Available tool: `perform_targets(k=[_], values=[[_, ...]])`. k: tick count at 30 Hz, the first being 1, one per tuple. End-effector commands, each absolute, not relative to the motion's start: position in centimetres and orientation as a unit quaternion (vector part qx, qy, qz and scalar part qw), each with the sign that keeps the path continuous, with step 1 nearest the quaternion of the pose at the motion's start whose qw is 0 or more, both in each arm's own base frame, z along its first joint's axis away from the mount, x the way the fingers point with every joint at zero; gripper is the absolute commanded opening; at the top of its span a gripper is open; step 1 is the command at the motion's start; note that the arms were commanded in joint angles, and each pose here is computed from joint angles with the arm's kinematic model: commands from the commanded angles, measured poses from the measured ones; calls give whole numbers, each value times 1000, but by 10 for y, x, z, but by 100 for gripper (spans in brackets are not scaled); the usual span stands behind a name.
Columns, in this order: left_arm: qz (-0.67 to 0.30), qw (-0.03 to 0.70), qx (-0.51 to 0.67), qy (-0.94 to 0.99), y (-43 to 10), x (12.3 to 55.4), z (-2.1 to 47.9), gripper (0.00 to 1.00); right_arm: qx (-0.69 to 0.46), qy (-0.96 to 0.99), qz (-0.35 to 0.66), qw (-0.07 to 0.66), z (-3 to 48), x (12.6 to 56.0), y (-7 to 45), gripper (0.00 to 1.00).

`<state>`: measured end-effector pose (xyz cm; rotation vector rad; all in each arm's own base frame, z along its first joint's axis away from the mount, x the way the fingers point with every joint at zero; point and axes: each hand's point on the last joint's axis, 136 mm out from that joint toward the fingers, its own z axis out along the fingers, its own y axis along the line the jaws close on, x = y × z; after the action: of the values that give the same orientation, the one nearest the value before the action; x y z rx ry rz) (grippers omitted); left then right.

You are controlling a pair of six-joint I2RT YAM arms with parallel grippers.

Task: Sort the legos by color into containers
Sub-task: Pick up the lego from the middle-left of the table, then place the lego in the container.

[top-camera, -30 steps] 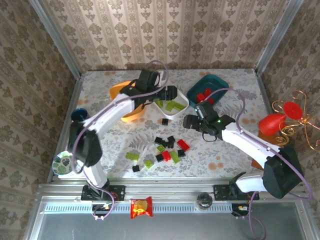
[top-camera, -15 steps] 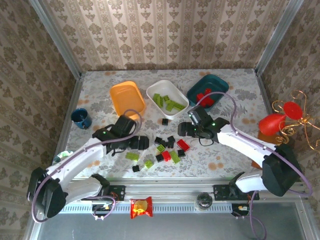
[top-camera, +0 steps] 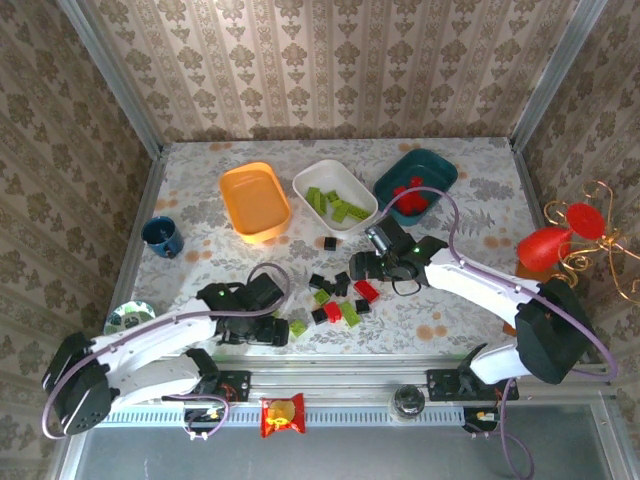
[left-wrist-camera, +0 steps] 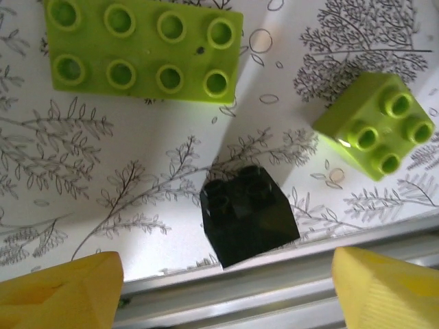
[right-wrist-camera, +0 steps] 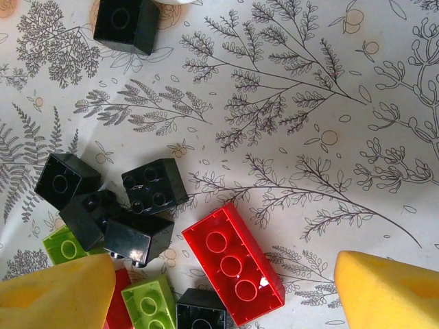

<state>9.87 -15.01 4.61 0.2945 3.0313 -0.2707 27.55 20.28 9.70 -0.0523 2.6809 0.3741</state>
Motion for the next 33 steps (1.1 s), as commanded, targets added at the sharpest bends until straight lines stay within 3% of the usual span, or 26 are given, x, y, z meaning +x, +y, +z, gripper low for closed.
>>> perform_targets(k=[1,8,16,23,26,33], values=[[-81,52,108,989,-159,108,39,72,-30,967,129,219,106,275,203,85],[-68,45,141,987,-166,113,27,60,-25,965,126,229,111,272,196,85],[-69,41,146,986,-169,109,31,40,-20,965,114,237,112,274,191,85],[-104,88,132,982,-182,129,70,35,-4,963,114,243,112,277,185,85],[-116,122,112,979,-184,160,87,32,7,962,116,247,113,278,180,85],[-140,297,25,944,-167,303,162,31,19,961,115,252,114,277,174,85]])
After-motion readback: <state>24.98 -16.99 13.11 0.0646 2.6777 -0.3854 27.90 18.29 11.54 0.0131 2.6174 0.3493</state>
